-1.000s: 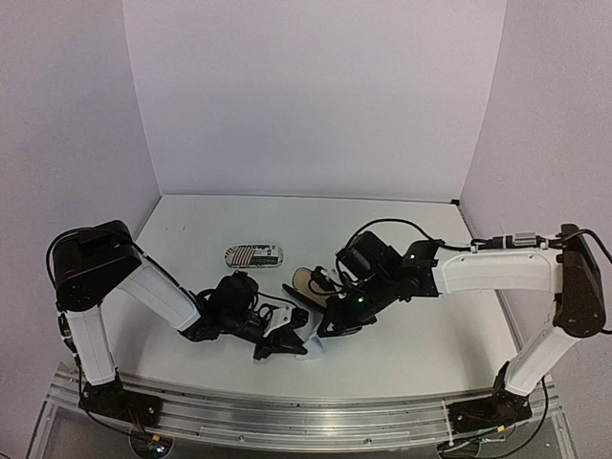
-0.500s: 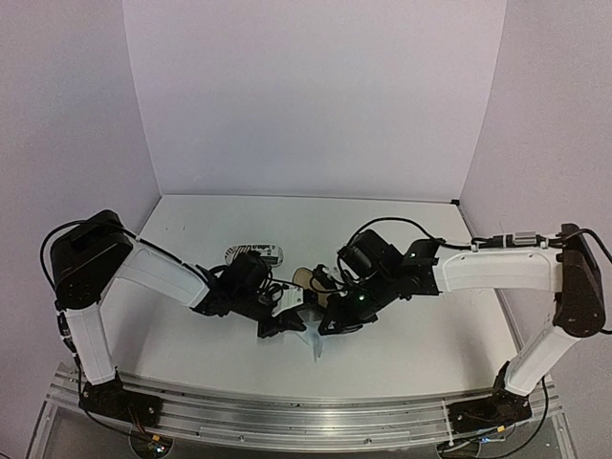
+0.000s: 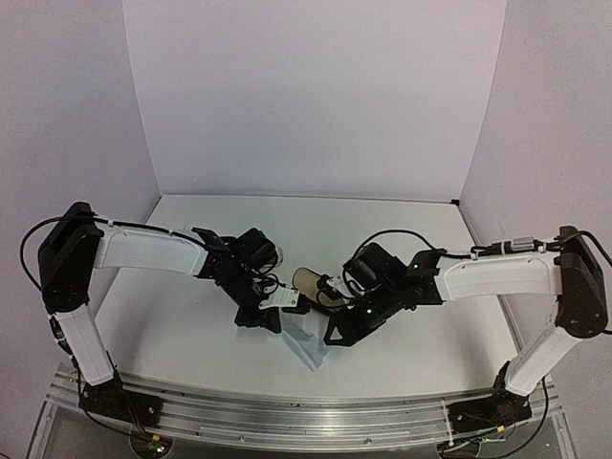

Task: Organize the sunglasses
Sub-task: Fold the glasses cleaning cloth at the center of the board.

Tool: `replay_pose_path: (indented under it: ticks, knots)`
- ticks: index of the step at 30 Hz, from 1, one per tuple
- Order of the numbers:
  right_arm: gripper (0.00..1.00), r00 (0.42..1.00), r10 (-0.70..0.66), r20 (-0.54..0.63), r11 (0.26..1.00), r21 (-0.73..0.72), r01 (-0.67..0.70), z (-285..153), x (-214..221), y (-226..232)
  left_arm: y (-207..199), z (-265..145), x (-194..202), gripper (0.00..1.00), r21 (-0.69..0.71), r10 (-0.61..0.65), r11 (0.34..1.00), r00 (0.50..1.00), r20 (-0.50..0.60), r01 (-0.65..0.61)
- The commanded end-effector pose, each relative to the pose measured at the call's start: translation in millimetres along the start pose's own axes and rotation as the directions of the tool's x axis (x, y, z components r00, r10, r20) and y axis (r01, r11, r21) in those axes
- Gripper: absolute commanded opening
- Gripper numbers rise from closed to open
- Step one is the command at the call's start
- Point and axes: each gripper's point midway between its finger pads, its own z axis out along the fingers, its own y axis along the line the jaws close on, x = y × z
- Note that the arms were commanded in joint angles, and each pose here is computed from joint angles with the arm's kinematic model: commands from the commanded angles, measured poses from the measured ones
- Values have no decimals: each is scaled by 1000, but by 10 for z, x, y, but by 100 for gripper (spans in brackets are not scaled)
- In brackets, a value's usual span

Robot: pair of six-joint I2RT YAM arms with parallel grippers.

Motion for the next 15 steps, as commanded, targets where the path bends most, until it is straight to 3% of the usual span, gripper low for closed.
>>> replay_pose_path:
  ticks: [1,3,4,6,7,9,15]
  knots:
    - [52,957,-222,188,975,71,212,-332,-252,2,-141,-222,101,0,66,3,998,995,-100,3]
    - [71,869,-346,353,937,81,340,-543,-381,177,-203,-237,126,0,94,-11,995,994,-112,22]
    - [76,790,-430,438,897,112,427,-635,-377,307,-215,-243,123,0,100,-17,995,993,-113,28]
    - [81,547,-598,587,778,259,572,-829,-441,606,-210,-249,104,0,102,-30,994,993,-111,41]
    - [82,465,-643,608,736,324,594,-851,-399,715,-192,-255,83,0,98,-38,994,993,-109,49]
    - [80,470,-679,564,723,402,561,-685,-399,728,-173,-260,53,0,95,-47,994,993,-104,57]
    - [73,641,-614,461,788,400,468,53,-247,769,-158,-241,-5,0,104,-68,992,994,-89,77]
